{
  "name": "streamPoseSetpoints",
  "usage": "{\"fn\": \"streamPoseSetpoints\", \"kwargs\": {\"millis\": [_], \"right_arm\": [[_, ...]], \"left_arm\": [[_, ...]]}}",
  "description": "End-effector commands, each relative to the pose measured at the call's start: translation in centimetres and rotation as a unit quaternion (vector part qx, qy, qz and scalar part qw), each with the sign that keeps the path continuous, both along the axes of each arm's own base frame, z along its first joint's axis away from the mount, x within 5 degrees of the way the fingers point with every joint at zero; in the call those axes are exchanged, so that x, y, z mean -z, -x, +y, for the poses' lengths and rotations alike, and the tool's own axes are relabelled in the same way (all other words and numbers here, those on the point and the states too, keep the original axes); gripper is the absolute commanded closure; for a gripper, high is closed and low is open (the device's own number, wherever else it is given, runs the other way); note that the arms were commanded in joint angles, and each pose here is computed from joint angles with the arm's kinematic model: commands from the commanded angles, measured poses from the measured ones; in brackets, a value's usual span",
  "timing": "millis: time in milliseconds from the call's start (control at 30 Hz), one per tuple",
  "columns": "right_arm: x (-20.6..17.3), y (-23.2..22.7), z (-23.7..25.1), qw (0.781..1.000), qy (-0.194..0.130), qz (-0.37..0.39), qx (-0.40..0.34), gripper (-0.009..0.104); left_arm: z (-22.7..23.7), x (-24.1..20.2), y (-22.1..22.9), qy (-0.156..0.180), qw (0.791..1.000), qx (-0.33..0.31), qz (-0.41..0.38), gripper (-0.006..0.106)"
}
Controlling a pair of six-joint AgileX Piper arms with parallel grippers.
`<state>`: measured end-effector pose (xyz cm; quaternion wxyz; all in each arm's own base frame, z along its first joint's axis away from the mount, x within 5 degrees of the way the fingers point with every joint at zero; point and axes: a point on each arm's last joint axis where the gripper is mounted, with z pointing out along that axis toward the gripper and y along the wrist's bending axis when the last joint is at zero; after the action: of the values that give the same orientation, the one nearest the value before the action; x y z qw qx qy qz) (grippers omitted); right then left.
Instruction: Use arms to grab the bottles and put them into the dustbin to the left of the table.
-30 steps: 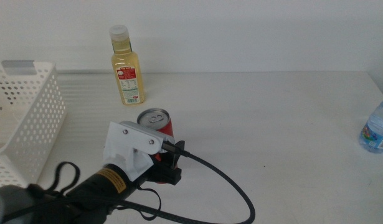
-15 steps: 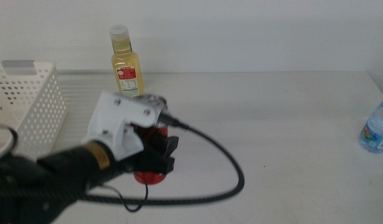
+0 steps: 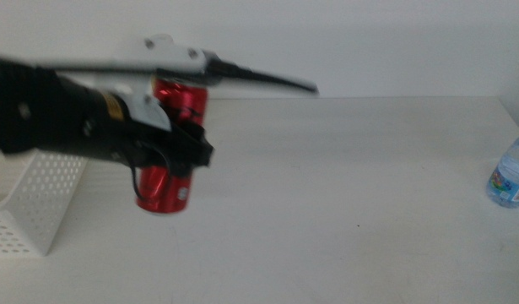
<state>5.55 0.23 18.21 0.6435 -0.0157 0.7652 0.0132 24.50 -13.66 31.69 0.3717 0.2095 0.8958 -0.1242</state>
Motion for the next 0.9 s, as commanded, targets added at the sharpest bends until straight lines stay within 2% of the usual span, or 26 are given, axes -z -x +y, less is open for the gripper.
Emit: {"fn": "streamPoseSetpoints", "kwargs": {"millis": [0, 233, 500, 867], "right_arm": [[-1.1, 0.1, 0.0, 0.999, 0.009, -0.053, 0.002, 0.016], [-1.1, 0.1, 0.0, 0.999, 0.009, -0.053, 0.002, 0.016], [-1.1, 0.1, 0.0, 0.999, 0.009, -0.053, 0.002, 0.016], [-1.1, 0.1, 0.0, 0.999, 0.009, -0.053, 0.002, 0.016]], "left_arm": [[1.0, -3.7, -0.6, 0.020, 0.999, -0.023, -0.027, 0.105], [4.9, -6.8, -2.7, -0.023, 0.997, -0.072, 0.016, 0.105], [9.6, -7.8, -4.8, -0.074, 0.988, -0.110, 0.080, 0.105], [15.7, -8.3, -8.1, -0.085, 0.971, -0.182, 0.129, 0.105]]}}
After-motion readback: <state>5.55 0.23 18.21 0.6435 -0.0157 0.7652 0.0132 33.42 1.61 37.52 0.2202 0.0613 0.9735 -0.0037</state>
